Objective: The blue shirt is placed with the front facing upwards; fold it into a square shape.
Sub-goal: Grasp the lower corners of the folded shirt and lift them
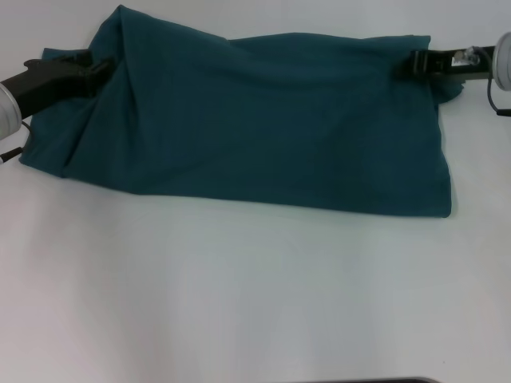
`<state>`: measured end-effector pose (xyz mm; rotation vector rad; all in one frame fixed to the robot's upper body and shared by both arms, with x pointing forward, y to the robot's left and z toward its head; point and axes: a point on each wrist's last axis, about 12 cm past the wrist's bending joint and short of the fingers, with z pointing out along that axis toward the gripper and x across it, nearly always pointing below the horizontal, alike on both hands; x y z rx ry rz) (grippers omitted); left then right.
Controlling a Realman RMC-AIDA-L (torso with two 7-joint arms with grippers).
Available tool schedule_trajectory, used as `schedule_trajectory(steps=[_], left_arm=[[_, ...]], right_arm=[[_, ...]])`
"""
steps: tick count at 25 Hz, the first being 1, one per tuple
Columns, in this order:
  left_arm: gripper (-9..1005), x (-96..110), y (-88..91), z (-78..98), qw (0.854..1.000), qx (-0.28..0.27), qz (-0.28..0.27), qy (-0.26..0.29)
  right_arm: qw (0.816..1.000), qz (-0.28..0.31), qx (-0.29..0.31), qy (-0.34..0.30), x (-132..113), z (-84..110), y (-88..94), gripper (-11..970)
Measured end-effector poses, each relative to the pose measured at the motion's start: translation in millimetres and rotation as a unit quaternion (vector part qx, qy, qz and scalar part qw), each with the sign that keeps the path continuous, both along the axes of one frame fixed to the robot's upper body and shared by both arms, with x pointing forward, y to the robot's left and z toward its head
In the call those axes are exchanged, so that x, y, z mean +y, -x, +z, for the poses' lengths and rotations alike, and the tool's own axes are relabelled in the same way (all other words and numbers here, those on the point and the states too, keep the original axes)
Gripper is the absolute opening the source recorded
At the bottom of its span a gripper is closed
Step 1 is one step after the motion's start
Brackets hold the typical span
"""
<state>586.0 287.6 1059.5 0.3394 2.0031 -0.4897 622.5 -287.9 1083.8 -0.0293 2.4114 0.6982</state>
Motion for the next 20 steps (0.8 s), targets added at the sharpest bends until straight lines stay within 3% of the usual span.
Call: schedule_trajectory(steps=[12,20], left_arm=[[385,0,1.2,-0.7,1.0,0.001,-0.001,0.001],[385,-1,0.4,-0.6,1.0,0.003,-0.003,0.004]], right_arm=[[0.999,-0.032,0.001,0.024,-15,-9.8,4.9,11],[0.999,-0.006,-0.03,-0.018,-13,20.5,-0.7,11]])
